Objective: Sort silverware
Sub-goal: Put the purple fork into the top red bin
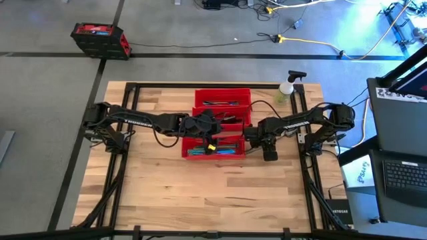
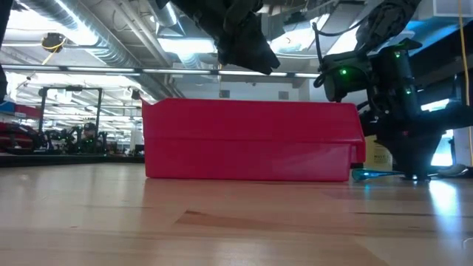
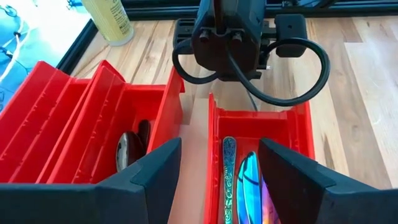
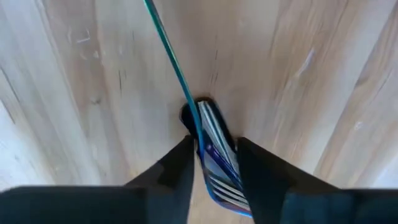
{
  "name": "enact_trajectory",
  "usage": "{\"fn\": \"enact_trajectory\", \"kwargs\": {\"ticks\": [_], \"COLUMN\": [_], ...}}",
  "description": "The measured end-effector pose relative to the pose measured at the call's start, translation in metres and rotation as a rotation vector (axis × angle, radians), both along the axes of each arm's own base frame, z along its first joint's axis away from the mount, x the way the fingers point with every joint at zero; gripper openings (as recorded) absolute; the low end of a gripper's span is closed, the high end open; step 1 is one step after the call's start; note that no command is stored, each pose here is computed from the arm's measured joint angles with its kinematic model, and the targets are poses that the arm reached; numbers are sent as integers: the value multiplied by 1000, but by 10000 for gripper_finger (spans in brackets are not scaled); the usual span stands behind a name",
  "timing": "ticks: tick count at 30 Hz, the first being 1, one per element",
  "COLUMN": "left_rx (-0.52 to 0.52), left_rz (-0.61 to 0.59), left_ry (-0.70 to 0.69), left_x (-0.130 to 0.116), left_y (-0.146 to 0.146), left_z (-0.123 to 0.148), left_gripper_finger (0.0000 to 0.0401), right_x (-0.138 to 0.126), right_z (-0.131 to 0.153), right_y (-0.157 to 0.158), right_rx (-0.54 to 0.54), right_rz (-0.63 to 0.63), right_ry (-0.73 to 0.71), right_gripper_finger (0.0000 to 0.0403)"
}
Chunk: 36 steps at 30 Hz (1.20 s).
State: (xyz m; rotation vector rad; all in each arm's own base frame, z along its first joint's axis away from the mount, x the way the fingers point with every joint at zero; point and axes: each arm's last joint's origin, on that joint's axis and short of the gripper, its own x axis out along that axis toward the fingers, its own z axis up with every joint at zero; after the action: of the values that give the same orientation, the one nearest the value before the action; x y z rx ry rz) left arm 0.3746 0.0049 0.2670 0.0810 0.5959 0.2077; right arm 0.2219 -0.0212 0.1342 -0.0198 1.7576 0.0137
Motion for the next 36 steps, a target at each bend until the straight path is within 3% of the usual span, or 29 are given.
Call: {"fn": "enact_trajectory", "kwargs": {"ticks": [8, 10, 16, 30, 36], "left_rx": [6, 9, 10, 8, 17], "left_rz": [4, 7, 14, 20, 15], "left_ry": [0, -1, -5, -52, -62], "left_x": [0, 0, 0, 3, 3], "left_y": [0, 0, 3, 5, 5], "left_z": [0, 0, 0, 4, 5], "left_gripper_finger": [201, 201, 201, 201, 201], "right_x": [-1, 0, 5, 15, 5], "right_z": [1, 3, 16, 66, 96], "right_y": [-1, 0, 2, 1, 2], "right_rx": [-30, 6, 72, 61, 47], "right_rz": [-18, -39, -83, -146, -147], "right_ry": [12, 18, 43, 78, 125], "right_gripper_finger": [17, 5, 2, 0, 0]}}
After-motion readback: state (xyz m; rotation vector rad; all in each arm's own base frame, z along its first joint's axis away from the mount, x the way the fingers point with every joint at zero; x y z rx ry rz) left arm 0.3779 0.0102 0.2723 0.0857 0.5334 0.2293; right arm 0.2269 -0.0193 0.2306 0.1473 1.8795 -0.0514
